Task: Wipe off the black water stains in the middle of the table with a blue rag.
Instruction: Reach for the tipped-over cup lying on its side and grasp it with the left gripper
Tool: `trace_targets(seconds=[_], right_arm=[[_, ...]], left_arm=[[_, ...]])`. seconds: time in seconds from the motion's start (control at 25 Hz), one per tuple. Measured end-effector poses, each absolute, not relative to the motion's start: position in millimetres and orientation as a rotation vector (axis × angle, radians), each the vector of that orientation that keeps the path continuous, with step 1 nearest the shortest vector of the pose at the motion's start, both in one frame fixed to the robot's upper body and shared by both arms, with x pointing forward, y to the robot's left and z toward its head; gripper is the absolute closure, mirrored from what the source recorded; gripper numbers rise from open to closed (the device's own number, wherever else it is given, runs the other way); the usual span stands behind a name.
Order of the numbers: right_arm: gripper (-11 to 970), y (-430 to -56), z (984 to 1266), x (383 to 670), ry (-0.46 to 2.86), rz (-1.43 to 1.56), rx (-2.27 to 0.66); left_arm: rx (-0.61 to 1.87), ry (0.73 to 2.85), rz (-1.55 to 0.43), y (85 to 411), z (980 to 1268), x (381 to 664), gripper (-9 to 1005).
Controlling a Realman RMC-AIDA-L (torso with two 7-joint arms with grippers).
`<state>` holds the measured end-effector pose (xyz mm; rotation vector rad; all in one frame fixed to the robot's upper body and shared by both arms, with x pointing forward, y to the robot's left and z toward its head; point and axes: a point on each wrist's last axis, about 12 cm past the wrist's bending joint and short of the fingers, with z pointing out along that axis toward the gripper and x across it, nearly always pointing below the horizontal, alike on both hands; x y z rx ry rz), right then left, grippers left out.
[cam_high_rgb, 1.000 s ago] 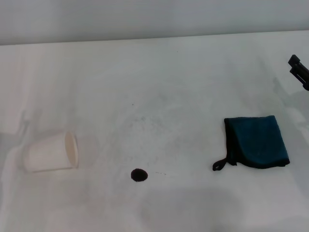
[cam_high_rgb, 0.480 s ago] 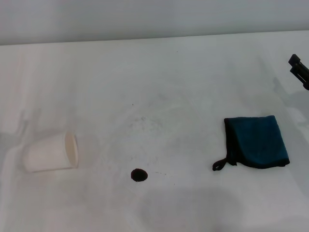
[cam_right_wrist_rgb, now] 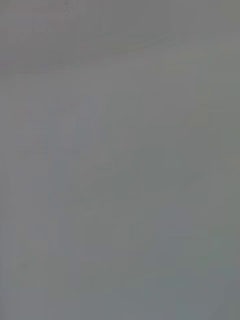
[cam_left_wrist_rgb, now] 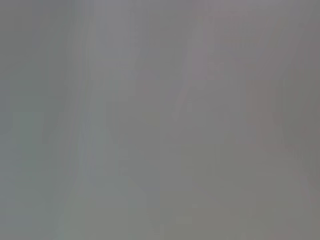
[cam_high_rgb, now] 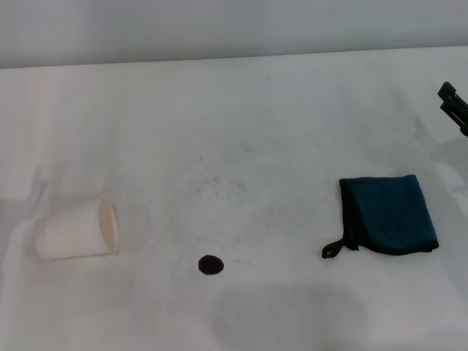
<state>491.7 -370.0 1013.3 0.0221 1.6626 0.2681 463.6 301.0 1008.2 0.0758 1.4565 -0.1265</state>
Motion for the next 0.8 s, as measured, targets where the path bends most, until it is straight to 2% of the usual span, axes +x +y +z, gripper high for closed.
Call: trace_targets(seconds=[0.44,0.8], right_arm=[[131,-368.7,1012.8,491.5,1.662,0.273,0.023],[130,-367.1,1012.7,492.5,1.662,0.278,0.025]], left_arm=[[0.087,1.467,-0.116,305.3,1007.8,465.0,111],[0.104,1.478,-0.118,308.3,1010.2,476.4,110]])
